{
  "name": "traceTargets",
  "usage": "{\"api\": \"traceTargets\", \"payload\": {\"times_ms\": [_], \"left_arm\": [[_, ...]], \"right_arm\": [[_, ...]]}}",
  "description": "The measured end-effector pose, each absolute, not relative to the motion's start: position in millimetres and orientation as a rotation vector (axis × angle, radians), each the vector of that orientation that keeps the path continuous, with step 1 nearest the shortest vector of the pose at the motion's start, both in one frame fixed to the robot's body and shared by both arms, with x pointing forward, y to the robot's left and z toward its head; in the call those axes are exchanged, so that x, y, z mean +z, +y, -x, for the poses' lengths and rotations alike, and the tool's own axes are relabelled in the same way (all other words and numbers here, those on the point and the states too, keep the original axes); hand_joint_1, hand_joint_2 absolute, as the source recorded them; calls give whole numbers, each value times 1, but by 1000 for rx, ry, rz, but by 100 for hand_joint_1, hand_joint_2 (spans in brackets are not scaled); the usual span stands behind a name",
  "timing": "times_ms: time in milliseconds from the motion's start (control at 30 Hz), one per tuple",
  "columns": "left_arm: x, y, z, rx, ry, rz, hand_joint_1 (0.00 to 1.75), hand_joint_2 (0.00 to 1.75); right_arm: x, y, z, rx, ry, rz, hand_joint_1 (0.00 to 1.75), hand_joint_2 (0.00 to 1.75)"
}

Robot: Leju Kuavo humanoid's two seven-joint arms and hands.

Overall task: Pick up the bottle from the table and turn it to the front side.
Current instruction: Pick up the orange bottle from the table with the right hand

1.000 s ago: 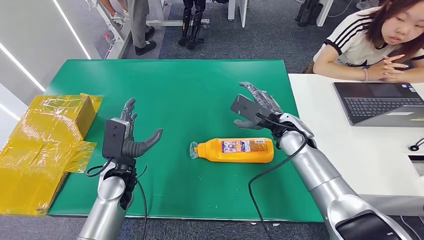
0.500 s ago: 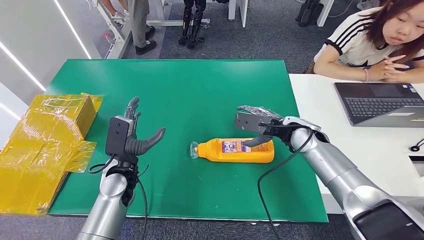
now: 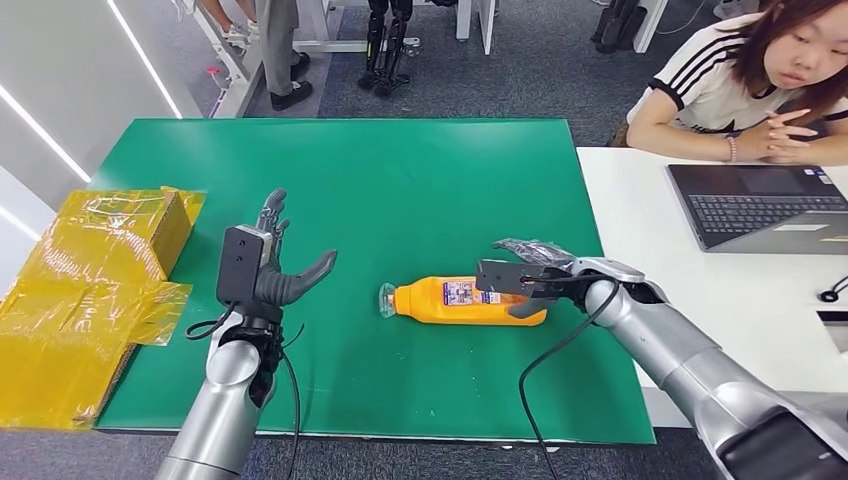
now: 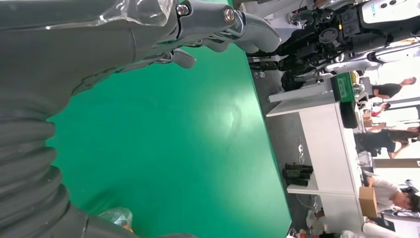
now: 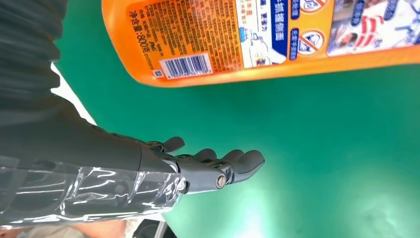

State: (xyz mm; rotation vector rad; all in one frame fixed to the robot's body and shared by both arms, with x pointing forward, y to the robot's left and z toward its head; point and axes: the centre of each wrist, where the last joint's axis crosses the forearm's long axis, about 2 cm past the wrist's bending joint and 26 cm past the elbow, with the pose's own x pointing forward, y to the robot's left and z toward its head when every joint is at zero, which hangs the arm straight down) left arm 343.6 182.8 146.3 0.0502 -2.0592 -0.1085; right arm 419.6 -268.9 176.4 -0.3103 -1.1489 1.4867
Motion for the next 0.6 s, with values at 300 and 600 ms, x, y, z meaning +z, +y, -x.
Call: {"api": "traceTargets", "payload": {"times_ms": [300,600], "left_arm": [[145,182,-344,-115,-2062,-81,0,175],[144,181,-344,-116,-2058,-45,0,175]], "right_arm": [[160,-271,-413,1491,-1204,390,0,175],[143,-256,-403,1504,-1220,349,0,175]]}}
